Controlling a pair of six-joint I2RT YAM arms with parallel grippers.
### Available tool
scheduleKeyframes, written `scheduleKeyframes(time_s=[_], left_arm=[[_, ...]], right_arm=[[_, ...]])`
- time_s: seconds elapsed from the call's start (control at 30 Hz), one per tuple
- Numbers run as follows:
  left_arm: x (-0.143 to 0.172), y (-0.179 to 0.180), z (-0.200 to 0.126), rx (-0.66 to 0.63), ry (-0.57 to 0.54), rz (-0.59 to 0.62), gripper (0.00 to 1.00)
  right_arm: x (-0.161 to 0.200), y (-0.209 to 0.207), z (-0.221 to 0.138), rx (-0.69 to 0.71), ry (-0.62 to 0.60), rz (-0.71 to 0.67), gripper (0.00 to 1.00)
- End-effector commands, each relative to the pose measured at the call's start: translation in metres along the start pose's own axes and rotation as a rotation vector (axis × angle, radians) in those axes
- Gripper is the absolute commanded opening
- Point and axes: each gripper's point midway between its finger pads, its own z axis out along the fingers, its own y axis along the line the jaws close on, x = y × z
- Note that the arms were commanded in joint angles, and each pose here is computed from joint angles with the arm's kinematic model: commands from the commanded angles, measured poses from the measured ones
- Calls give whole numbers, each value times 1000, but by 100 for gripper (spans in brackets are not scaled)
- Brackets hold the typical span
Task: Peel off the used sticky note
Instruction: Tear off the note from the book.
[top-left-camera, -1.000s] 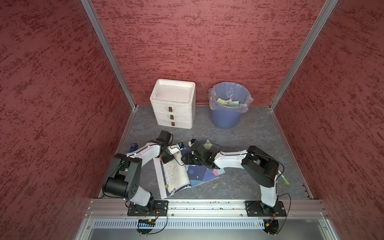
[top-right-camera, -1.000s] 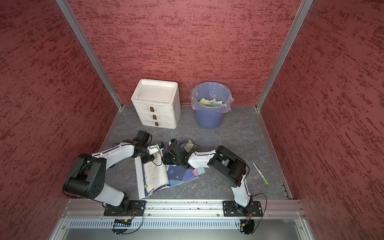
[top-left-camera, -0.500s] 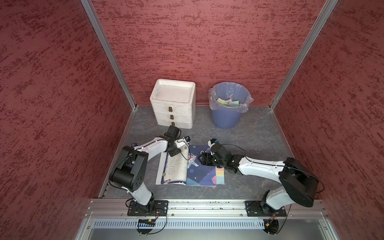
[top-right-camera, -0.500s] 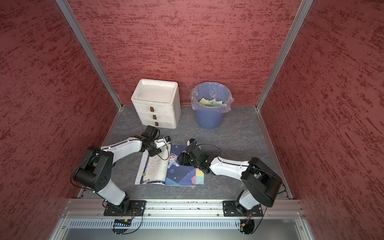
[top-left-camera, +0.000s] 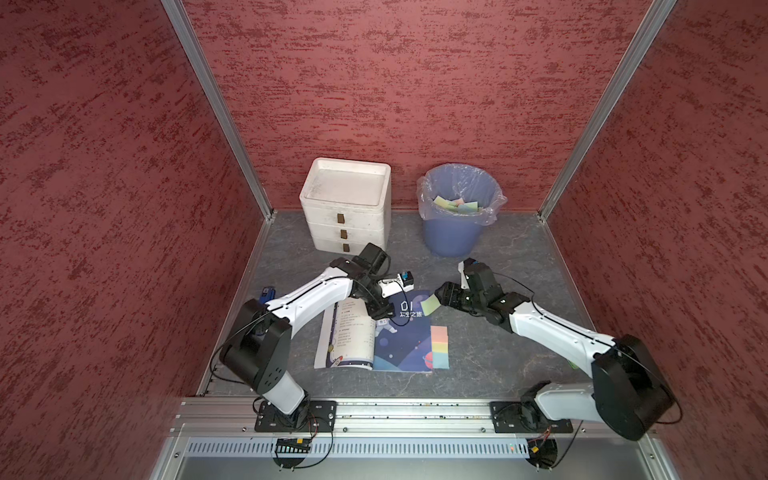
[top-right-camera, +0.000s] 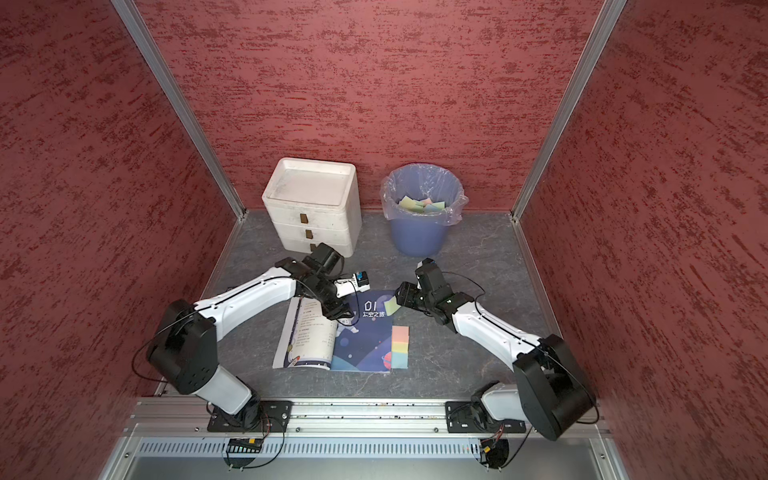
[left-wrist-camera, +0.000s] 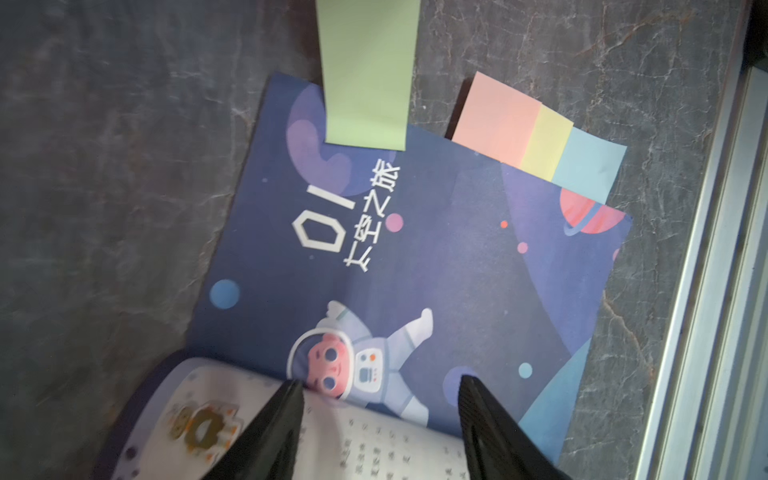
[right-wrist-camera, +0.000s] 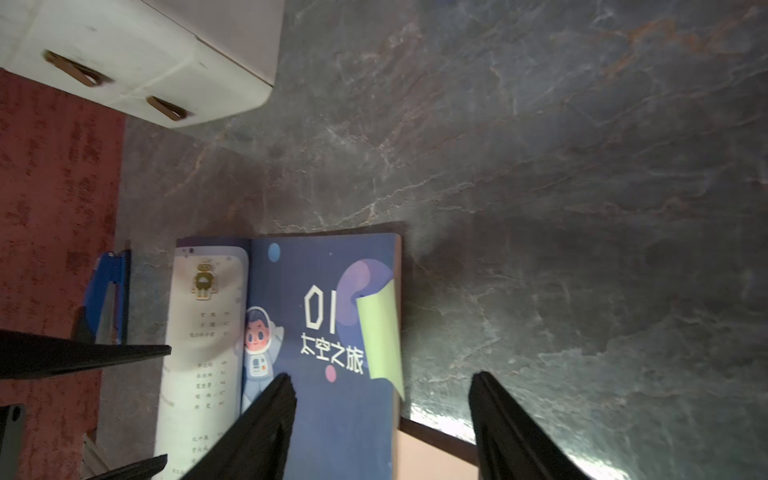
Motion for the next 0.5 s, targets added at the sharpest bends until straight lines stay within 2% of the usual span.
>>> scheduleKeyframes(time_s=[0.0, 0.17, 0.47], left_arm=[[-7, 2, 26, 45, 40, -52, 58], [-11, 16, 54, 45, 69, -82, 49], [-25, 40, 73, 14, 81, -88, 20]], right_arm=[[3, 8, 10, -53, 74, -29, 66], [1, -1, 28, -72, 111, 0, 55], [-13, -3, 44, -77, 119, -17, 39]])
